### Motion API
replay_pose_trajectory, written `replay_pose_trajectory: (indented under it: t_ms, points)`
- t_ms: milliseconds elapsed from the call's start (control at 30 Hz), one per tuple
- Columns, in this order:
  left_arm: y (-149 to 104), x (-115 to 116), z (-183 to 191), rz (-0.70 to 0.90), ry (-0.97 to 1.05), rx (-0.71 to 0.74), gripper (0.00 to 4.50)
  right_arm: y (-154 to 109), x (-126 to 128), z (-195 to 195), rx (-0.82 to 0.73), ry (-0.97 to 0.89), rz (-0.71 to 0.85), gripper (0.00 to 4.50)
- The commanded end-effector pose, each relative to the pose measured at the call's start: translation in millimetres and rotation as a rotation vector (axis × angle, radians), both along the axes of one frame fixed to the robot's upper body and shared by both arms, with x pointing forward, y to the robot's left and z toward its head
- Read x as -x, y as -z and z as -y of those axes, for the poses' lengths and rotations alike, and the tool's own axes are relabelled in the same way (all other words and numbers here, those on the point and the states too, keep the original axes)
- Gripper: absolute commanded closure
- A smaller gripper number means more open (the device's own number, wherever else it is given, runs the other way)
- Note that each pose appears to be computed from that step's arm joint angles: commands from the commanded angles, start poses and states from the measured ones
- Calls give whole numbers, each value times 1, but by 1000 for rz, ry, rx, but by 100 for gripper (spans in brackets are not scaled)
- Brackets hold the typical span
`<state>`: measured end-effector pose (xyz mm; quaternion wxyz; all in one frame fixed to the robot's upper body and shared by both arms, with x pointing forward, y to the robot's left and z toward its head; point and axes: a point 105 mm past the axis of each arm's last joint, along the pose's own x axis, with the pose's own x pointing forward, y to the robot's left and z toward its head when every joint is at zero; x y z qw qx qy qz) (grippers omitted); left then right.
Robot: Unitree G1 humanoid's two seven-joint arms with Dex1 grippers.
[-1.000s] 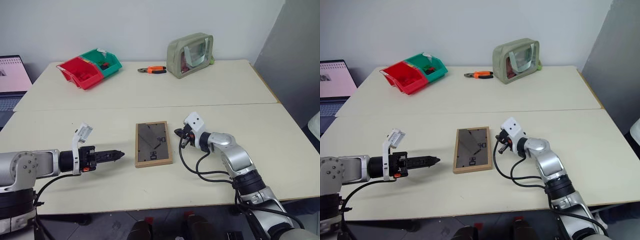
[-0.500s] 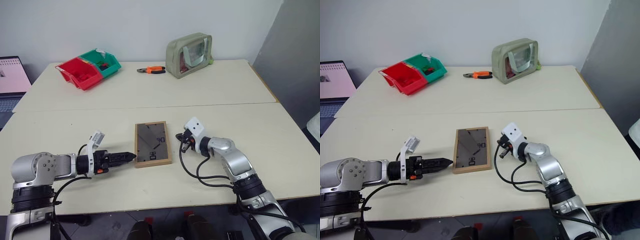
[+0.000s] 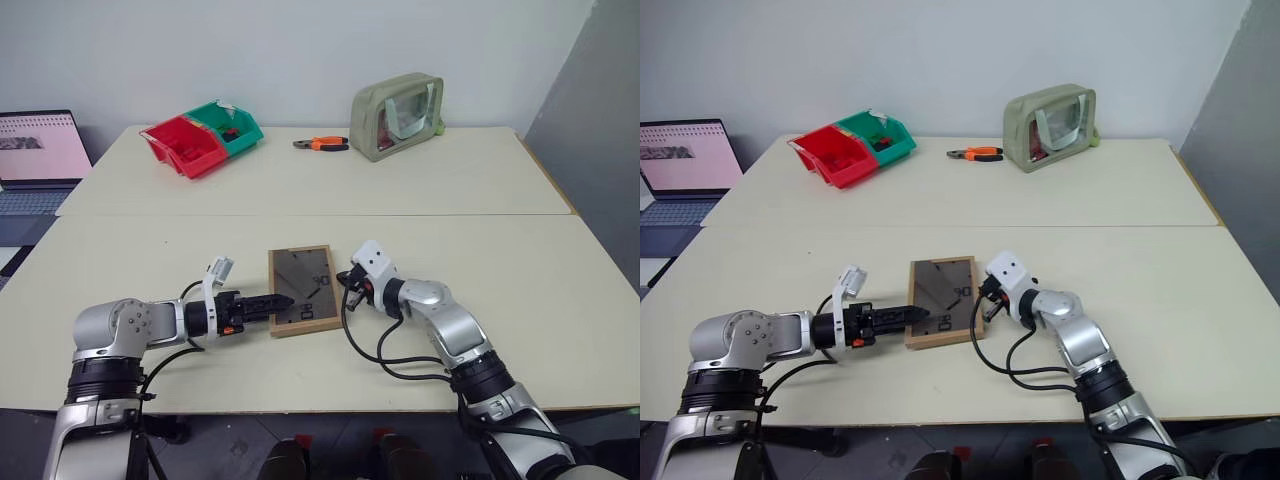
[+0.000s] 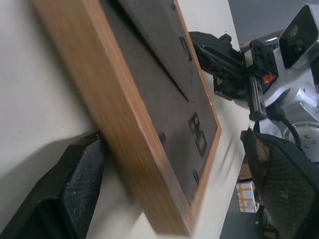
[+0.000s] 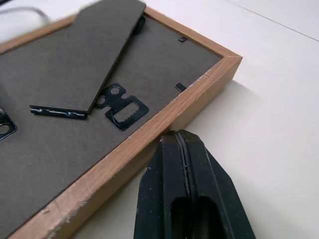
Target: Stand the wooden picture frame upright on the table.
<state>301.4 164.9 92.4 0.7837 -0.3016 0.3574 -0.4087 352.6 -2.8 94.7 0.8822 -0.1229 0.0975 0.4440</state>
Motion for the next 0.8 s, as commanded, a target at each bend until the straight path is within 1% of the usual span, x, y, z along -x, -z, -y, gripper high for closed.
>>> replay_pose_trajectory:
  t_ms: [33,100,167,200,333,467,500,567,633,700,800]
  points:
    - [21,17,17,-116,37,6,3,-15,-1,-5,-22,-13,49,450]
    - [20,18,18,-115,23,16,3,-15,-1,-1,-24,0,43,450]
    - [17,20,19,-111,23,32,45,-14,-2,4,-28,11,37,450]
    - [16,21,19,-111,22,40,53,-13,-2,5,-27,13,36,450]
    - [9,23,18,-93,24,53,137,-13,-4,7,-29,23,30,450]
    - [5,22,16,-74,18,49,207,-14,-7,9,-30,35,37,450]
    - [4,22,15,-71,16,50,234,-15,-7,9,-35,39,35,450]
    - [1,19,15,-55,7,55,259,-17,-8,10,-36,42,40,450]
    - [-3,17,15,-39,0,58,296,-18,-9,12,-36,45,43,450]
    - [-9,13,13,-13,-3,42,321,-23,-11,21,-33,60,55,450]
    - [-25,9,6,63,14,-11,321,-33,-14,44,-33,84,69,450]
